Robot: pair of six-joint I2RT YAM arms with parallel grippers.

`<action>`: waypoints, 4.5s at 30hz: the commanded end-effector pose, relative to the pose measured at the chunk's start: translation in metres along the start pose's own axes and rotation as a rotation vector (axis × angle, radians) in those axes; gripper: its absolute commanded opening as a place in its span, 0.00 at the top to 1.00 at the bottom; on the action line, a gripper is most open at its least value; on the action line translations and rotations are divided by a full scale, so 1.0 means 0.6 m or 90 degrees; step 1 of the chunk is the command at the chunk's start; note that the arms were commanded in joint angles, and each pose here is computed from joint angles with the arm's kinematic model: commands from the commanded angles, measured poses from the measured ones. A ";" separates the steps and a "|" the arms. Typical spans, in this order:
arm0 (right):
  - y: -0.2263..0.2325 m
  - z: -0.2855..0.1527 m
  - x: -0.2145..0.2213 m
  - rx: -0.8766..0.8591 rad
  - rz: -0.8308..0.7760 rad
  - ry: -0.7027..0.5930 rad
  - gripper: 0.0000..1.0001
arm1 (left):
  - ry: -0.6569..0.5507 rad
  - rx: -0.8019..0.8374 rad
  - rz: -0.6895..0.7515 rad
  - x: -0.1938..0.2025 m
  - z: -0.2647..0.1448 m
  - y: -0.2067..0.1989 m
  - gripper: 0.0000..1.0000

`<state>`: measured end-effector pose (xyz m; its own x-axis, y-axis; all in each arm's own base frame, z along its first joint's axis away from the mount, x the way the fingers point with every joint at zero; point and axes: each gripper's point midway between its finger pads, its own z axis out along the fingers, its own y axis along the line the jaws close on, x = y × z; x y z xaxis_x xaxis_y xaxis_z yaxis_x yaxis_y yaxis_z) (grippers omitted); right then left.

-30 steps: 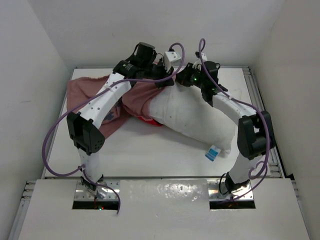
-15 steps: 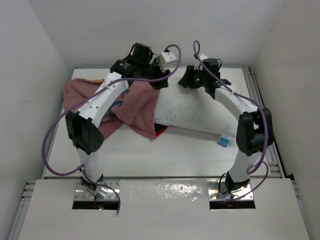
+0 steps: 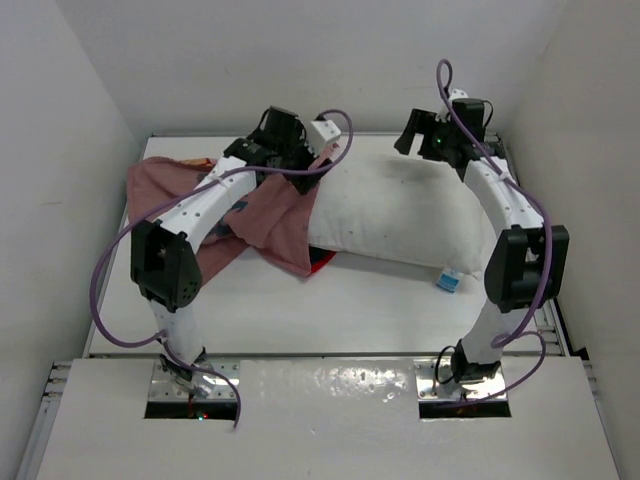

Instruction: Put the pillow into the pillowcase

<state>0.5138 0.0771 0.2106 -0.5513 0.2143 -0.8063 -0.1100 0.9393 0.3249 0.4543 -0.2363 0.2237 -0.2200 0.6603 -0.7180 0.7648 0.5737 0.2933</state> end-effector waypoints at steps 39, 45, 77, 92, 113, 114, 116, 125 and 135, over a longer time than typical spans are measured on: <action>0.263 0.061 0.162 -0.412 -0.066 0.190 0.01 | 0.098 -0.031 0.027 0.093 -0.008 0.049 0.21; 0.310 0.089 0.243 -0.430 -0.065 0.237 0.01 | 0.143 0.008 0.030 0.181 -0.002 0.022 0.15; 0.360 -0.023 0.085 -0.515 0.135 -0.069 1.00 | -0.116 0.093 0.072 -0.100 -0.008 -0.051 1.00; 0.358 -0.003 0.063 -0.513 0.246 -0.109 1.00 | -0.177 0.120 0.162 -0.155 -0.018 -0.076 1.00; -0.014 0.074 0.093 -0.024 0.167 -0.007 0.01 | -0.053 -0.004 0.011 -0.043 -0.050 0.015 0.02; -0.017 0.049 0.075 -0.012 0.085 -0.018 0.01 | -0.034 -0.015 0.009 -0.018 -0.056 0.017 0.36; -0.019 0.027 0.060 0.014 0.005 -0.029 0.04 | 0.021 -0.046 -0.027 0.055 -0.068 0.018 0.86; 0.145 -0.055 0.115 -0.060 -0.375 -0.012 0.01 | 0.136 -0.140 -0.204 0.274 -0.055 -0.012 0.11; 0.246 -0.020 0.299 -0.144 -0.487 0.141 0.01 | 0.134 -0.152 -0.185 0.337 0.014 -0.031 0.00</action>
<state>0.3973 0.2533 0.1576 -0.3699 -0.4488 -0.8135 -0.6555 0.7466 -0.1138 0.3830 -0.1178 0.0723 -0.5824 0.5456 -0.6026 0.5439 0.8125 0.2100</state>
